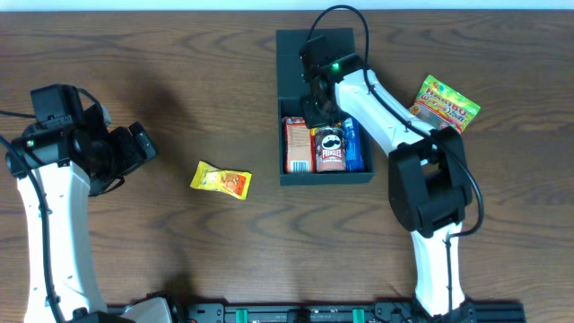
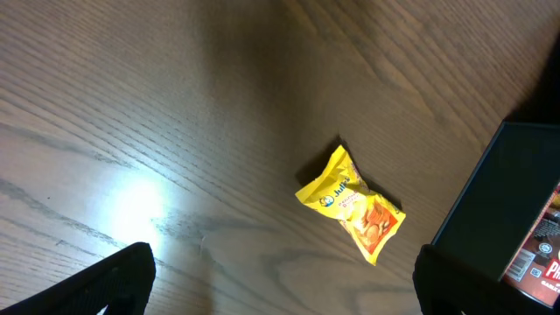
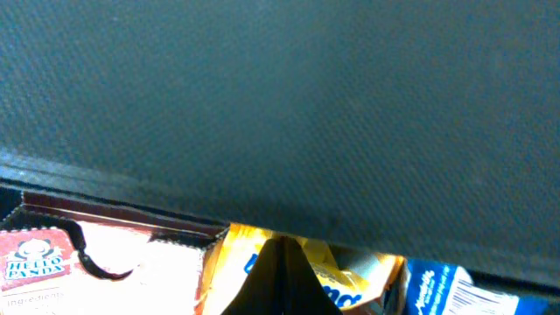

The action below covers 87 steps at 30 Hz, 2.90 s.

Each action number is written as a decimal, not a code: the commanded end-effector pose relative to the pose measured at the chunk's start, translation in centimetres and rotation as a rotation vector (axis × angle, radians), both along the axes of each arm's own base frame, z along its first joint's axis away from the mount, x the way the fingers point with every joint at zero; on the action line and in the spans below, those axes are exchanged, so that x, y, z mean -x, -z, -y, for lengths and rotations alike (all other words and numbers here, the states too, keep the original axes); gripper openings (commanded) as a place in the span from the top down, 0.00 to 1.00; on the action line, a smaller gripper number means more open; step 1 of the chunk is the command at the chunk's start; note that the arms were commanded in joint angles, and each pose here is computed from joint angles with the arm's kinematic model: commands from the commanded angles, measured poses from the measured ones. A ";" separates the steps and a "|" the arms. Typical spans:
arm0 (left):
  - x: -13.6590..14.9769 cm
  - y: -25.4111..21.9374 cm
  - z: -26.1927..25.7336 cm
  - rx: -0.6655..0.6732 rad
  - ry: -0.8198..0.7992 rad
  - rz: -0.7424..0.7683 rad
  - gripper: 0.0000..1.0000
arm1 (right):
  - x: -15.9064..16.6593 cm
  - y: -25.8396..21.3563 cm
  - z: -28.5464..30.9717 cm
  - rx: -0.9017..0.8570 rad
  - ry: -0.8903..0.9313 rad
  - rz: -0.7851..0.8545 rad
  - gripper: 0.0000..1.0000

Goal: Pack container
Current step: 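Release the packet and move the right gripper to the Peanut Butter packet, then grasp the yellow Julie's Peanut Butter packet with the right gripper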

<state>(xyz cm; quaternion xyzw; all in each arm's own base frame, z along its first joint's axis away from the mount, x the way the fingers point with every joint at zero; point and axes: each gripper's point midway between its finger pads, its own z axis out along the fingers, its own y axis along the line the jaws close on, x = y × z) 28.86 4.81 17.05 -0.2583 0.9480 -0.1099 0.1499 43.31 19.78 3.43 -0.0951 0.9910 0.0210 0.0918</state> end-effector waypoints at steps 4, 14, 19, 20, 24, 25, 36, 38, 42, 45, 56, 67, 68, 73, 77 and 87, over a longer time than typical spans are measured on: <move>0.1 0.3 -0.1 0.000 0.001 -0.010 0.05 | -0.4 -7.5 1.4 0.010 0.033 0.153 0.99; 0.1 0.3 -0.1 0.000 0.001 -0.010 0.05 | 5.2 -16.5 -0.7 -0.080 -0.085 0.225 0.98; 0.1 0.3 -0.1 0.000 0.002 -0.010 0.05 | 9.8 -17.1 -4.0 -0.025 -0.422 0.239 0.93; 0.1 0.3 -0.1 0.000 0.002 -0.009 0.05 | 10.9 -16.7 -4.8 -0.014 -0.493 0.235 0.90; 0.1 0.3 -0.1 0.000 0.001 -0.010 0.05 | 14.5 -15.3 -7.2 0.029 -0.751 0.213 0.71; 0.1 0.3 -0.1 0.000 0.002 -0.010 0.05 | 15.3 -14.9 -7.8 0.037 -0.813 0.208 0.67; 0.1 0.3 -0.1 0.000 0.001 -0.010 0.05 | 19.7 -11.3 -12.5 -0.075 -1.418 0.154 0.27; 0.1 0.3 -0.1 0.000 0.001 -0.010 0.05 | 19.8 -10.0 -13.3 -0.091 -1.504 0.149 0.27; 0.1 0.3 -0.1 0.000 0.001 -0.010 0.05 | 18.4 -9.3 -16.0 -0.150 -1.548 0.243 0.27; 0.1 0.3 -0.1 0.000 0.002 -0.009 0.05 | 18.5 -9.1 -18.2 -0.249 -1.578 0.289 0.28; 0.1 0.3 -0.1 0.000 0.002 -0.009 0.05 | 17.0 -6.4 -21.8 -0.355 -1.581 0.260 0.27; 0.1 0.3 -0.1 0.000 0.001 -0.009 0.05 | 13.7 -3.6 -23.3 -0.298 -1.466 0.295 0.30; 0.1 0.3 -0.1 0.000 0.002 -0.010 0.05 | 13.5 -3.0 -23.4 -0.299 -1.460 0.293 0.30; 0.1 0.3 -0.1 0.000 0.002 -0.010 0.05 | 13.4 -2.0 -23.4 -0.299 -1.446 0.274 0.29; 0.1 0.3 -0.1 0.000 0.001 -0.010 0.05 | 13.5 -0.7 -23.2 -0.287 -1.428 0.243 0.30; 0.1 0.3 -0.1 0.000 0.002 -0.010 0.05 | 13.7 1.4 -22.9 -0.280 -1.389 0.183 0.32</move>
